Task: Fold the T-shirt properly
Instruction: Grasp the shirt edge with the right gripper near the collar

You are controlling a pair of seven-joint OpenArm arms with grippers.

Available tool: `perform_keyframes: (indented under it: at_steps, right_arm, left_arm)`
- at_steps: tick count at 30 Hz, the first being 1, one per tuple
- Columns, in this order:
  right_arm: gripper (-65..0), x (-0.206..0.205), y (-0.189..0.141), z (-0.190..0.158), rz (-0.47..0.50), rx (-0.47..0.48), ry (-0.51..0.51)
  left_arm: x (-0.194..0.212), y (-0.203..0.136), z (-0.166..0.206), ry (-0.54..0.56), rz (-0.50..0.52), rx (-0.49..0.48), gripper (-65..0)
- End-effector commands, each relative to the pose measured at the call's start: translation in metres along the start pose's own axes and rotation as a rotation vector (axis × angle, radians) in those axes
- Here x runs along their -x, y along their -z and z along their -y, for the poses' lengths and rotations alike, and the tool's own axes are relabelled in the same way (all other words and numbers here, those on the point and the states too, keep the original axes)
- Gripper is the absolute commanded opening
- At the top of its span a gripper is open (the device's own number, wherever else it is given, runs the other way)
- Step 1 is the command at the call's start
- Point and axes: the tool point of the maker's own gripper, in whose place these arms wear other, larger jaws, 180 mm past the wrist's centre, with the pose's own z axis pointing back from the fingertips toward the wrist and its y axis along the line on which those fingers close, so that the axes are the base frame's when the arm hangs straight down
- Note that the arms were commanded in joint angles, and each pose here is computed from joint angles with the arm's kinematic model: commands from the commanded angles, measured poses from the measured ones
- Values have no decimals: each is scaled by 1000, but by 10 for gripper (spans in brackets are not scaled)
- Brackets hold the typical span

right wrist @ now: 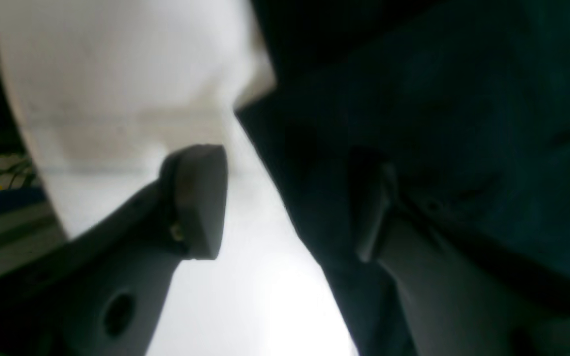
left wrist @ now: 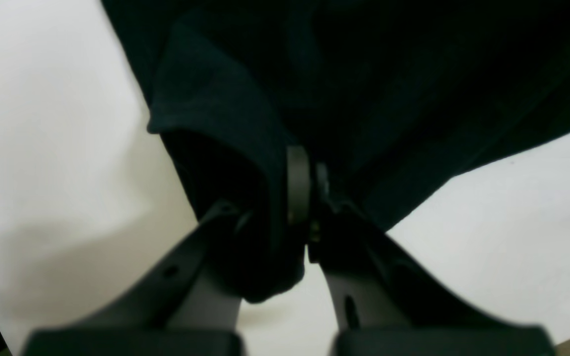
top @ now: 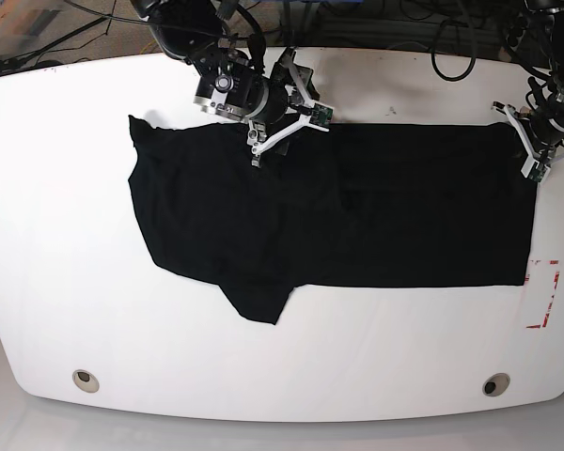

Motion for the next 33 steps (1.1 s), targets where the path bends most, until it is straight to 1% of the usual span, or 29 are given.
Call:
perform_keyframes:
  at_steps: [1,5,9,11,15,16,25,29,32,33]
  right_arm:
    - [-338,-5,5,7,21,1,2]
    - [-415,4,14,15,-11,-4,7]
    - [-458,8,18,20,-28,-6,8]
    - [-493,6,17,21,-24,-2,6]
    - [-636,-4,10,24,6,20,-8]
    - [-650,-6,8,25,11,24,-11]
    - [-650,-25,-11,26,71,67,-33]
    - [-650,-21,-13,27,35,72,-36]
    - [-650,-21,-13,27,33,71,-37]
    - [-637,-20,-13,26,31,71,-37]
  left_arm:
    - [-11,-5,-9,16,33,-21,-647]
    - [-11,-5,-9,16,33,-21,-647]
    - [-11,-5,-9,16,33,-21,-647]
    - [-11,-5,-9,16,33,-21,-647]
    - [-11,-5,-9,16,33,-21,-647]
    - [-11,-5,-9,16,33,-21,-647]
    - [-12,-5,-10,16,35,-22,-647]
    - [-12,-5,-9,16,34,-21,-647]
    - [-12,-5,-9,16,34,-21,-647]
    - [-12,-5,-9,16,34,-21,-647]
